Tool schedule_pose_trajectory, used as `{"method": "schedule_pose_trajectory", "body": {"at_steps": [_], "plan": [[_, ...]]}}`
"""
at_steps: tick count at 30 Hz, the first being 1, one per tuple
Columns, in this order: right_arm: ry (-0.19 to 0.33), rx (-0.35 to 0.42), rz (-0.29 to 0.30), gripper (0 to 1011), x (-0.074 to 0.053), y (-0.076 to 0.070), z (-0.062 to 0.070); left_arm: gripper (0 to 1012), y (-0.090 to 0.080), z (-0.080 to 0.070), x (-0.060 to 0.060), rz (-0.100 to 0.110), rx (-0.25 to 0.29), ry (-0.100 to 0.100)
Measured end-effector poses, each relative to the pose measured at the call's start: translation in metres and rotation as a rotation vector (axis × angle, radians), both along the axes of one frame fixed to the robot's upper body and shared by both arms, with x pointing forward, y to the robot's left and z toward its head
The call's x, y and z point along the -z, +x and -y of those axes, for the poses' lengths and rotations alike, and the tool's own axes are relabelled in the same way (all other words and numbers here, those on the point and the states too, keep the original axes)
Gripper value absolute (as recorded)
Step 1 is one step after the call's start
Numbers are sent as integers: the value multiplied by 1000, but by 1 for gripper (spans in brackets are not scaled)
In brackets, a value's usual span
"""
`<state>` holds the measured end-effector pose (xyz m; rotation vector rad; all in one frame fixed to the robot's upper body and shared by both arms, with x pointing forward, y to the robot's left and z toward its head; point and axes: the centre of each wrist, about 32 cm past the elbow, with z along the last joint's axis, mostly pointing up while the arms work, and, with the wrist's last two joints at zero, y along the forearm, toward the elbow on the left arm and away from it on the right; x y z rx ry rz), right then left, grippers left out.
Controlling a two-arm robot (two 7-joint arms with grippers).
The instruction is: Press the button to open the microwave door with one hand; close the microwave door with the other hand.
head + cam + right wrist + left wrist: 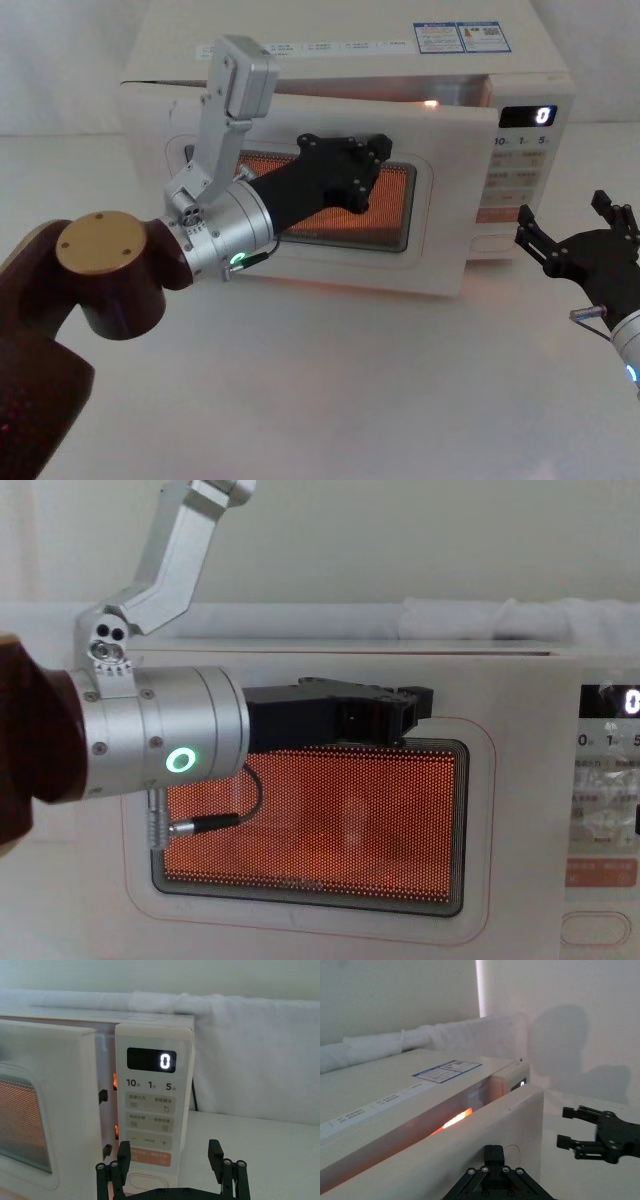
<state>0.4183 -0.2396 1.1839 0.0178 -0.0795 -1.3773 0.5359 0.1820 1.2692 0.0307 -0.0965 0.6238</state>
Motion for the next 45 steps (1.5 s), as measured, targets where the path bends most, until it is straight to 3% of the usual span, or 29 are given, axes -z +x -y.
{"method": "schedule_pose_trajectory", "body": {"at_steps": [8, 19, 26, 29, 33, 45], "plan": [[0, 0, 0, 1003, 0, 0, 0, 0, 2, 11, 1, -29, -61, -15], [0, 0, 0, 1002, 0, 0, 0, 0, 1, 19, 3, -40, -91, -37], [0, 0, 0, 1002, 0, 0, 0, 0, -1, 25, 4, -42, -118, -67], [0, 0, 0, 1002, 0, 0, 0, 0, -2, 28, 5, -57, -139, -87], [0, 0, 0, 1002, 0, 0, 0, 0, -1, 30, 4, -69, -150, -98], [0, 0, 0, 1002, 0, 0, 0, 0, 3, 32, 4, -81, -148, -93]]}}
